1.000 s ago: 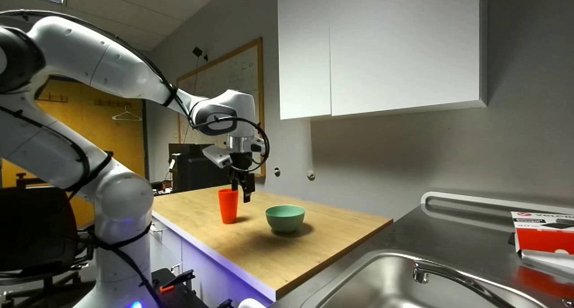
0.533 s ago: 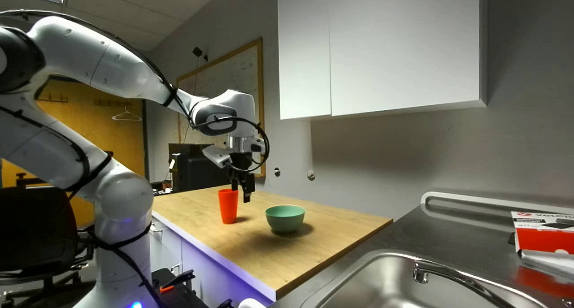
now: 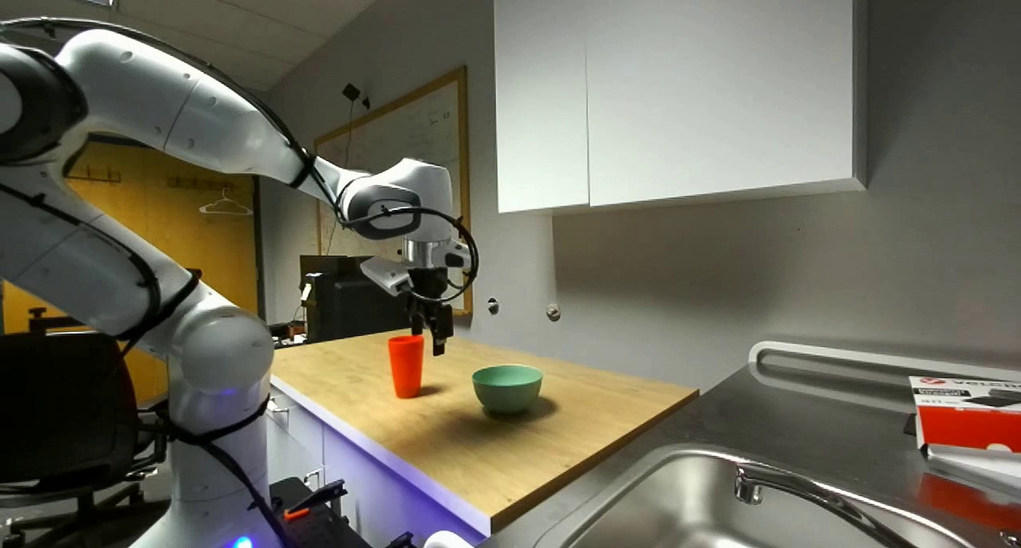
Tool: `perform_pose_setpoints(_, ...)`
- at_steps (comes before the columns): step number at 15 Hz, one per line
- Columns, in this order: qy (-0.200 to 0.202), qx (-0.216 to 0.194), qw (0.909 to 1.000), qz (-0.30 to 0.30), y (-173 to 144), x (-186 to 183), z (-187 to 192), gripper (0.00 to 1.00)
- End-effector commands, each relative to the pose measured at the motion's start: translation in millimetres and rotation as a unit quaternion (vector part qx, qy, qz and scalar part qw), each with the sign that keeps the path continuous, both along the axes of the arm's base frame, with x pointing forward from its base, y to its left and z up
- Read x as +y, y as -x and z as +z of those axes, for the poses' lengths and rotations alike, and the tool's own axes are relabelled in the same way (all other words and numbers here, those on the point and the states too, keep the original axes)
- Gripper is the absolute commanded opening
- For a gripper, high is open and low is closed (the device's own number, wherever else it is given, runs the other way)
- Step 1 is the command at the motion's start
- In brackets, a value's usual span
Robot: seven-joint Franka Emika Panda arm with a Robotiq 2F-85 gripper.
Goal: Pour the contents in the orange cup into the mint green bowl
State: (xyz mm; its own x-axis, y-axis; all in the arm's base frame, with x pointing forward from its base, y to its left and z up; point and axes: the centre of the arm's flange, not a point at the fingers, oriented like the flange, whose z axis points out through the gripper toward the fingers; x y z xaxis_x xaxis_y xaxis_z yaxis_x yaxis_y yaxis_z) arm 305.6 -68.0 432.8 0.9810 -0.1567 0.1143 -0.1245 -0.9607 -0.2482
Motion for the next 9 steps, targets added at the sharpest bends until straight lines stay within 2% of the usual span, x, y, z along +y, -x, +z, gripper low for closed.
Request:
perform_pose_setpoints(1, 0.005, -0.013, 0.9998, 0.012, -13.1, 26.6, 8.9, 1.00)
perform_pose_setpoints(6, 0.034, -0.026, 0.9972, 0.062, -20.5, 86.1, 23.9, 1.00)
perform_pose_setpoints(9, 0.064, -0.029, 0.9924, 0.101, -23.4, 129.2, 27.3, 1.00)
